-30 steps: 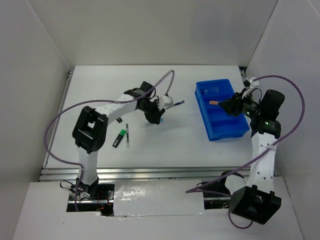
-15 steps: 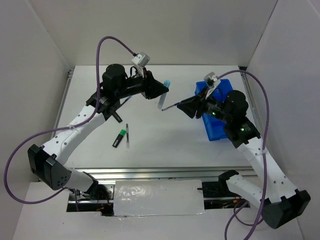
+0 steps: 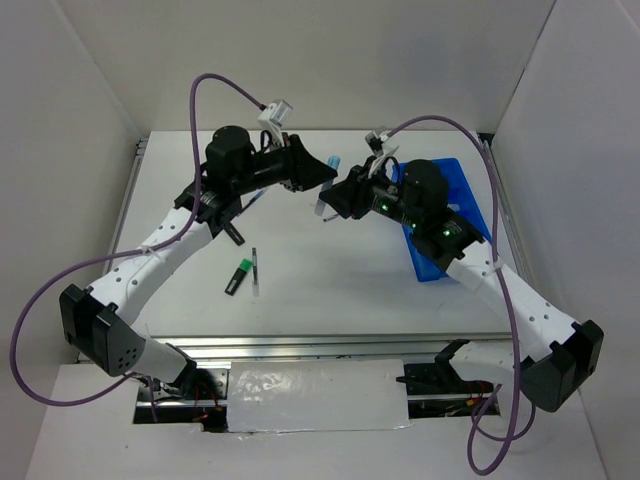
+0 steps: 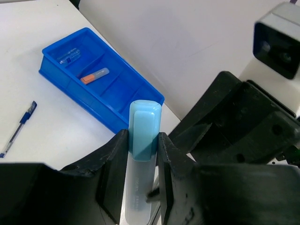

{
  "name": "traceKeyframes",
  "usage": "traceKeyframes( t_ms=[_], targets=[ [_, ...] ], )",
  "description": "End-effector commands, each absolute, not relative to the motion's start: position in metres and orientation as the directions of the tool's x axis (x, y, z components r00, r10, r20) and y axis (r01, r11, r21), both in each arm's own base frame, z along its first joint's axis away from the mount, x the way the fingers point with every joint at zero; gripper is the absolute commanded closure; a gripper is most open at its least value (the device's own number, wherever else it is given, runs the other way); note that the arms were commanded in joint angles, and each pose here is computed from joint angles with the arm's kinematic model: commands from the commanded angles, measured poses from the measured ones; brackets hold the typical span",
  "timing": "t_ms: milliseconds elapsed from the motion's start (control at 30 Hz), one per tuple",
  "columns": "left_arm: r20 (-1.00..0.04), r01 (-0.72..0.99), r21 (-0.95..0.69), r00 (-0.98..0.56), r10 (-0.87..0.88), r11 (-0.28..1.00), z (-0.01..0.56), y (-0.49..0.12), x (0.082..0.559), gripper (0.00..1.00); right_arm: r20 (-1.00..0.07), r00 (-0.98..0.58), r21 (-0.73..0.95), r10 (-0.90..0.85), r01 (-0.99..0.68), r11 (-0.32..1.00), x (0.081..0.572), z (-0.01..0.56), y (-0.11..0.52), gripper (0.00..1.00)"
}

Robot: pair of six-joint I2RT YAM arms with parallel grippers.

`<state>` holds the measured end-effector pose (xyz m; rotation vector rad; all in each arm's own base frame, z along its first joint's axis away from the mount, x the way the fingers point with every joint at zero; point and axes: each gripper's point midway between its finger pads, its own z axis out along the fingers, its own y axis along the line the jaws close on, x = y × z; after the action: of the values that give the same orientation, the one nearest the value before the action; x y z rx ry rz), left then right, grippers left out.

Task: Sort the stationery into containers
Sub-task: Pick up the pen from the center of the board, then place the pen in the storage box.

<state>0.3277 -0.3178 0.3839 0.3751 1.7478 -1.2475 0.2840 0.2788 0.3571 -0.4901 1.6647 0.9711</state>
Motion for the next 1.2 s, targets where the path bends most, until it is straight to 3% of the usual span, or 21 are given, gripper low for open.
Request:
traceKeyframes(
  t_ms=[0,167,233,300,333,367,433,467,567,700,733,767,833,867,1167],
  targets=[
    [-0.816,0.715,-0.578,-0.5,-0.29,0.394,0.408,-0.323,0.327,1.0,-0.945,-0.225,0.323,0.235,-0.74,0.59,0.296,0.402,0.281,0.61],
    [-0.818,0.72,-0.575,-0.502,-0.281,0.388,0.404,-0.324,0.325,1.0,-0.951,-0.202,0.308,0.235,-0.708,0.636,0.311,0.401,0.277,0.89],
    [-0.819,0.718,-0.573,-0.502,-0.276,0.394,0.402,-0.323,0.324,1.0,-0.953,-0.199,0.301,0.228,-0.681,0.667,0.319,0.399,0.27,0.94],
    [-0.825,0.719,-0.565,-0.495,-0.271,0.406,0.4,-0.32,0.324,0.91,-0.958,-0.197,0.288,0.209,-0.665,0.689,0.324,0.395,0.263,0.99],
    [-0.827,0.719,-0.562,-0.495,-0.266,0.409,0.398,-0.32,0.324,0.83,-0.96,-0.196,0.281,0.202,-0.661,0.696,0.325,0.393,0.259,1.0],
    [-0.837,0.728,-0.547,-0.48,-0.263,0.413,0.4,-0.318,0.323,0.66,-0.964,-0.181,0.265,0.194,-0.653,0.71,0.328,0.393,0.25,1.0],
    [-0.84,0.717,-0.542,-0.477,-0.259,0.438,0.395,-0.313,0.327,0.47,-0.978,-0.147,0.209,0.149,-0.643,0.737,0.332,0.389,0.238,1.0],
    [-0.847,0.716,-0.532,-0.465,-0.258,0.453,0.394,-0.308,0.329,0.28,-0.984,-0.119,0.179,0.134,-0.634,0.752,0.334,0.392,0.224,1.0],
    [-0.864,0.684,-0.502,-0.427,-0.268,0.529,0.388,-0.284,0.346,0.01,-0.999,-0.018,-0.008,-0.026,-0.644,0.765,0.338,0.379,0.194,1.0],
    [-0.898,0.673,-0.435,-0.37,-0.237,0.598,0.379,-0.256,0.363,0.01,-0.92,0.111,-0.352,-0.377,-0.658,0.666,0.341,0.335,0.148,1.0],
    [-0.903,0.673,-0.423,-0.364,-0.227,0.607,0.375,-0.251,0.366,0.01,-0.878,0.152,-0.433,-0.453,-0.653,0.622,0.342,0.326,0.138,1.0],
    [-0.91,0.681,-0.403,-0.37,-0.187,0.612,0.365,-0.248,0.366,0.01,-0.758,0.248,-0.596,-0.603,-0.638,0.488,0.347,0.307,0.125,1.0],
    [-0.931,0.714,-0.342,-0.348,-0.115,0.611,0.354,-0.244,0.367,0.01,-0.635,0.243,-0.655,-0.733,-0.673,0.344,0.344,0.266,0.092,1.0],
    [-0.929,0.739,-0.337,-0.363,-0.076,0.584,0.344,-0.244,0.365,0.01,-0.505,0.304,-0.711,-0.808,-0.678,0.189,0.345,0.245,0.079,1.0],
    [-0.933,0.822,-0.303,-0.359,0.026,0.483,0.315,-0.237,0.357,0.01,-0.121,0.293,-0.745,-0.949,-0.658,-0.108,0.4,0.188,-0.026,0.99]
  ],
)
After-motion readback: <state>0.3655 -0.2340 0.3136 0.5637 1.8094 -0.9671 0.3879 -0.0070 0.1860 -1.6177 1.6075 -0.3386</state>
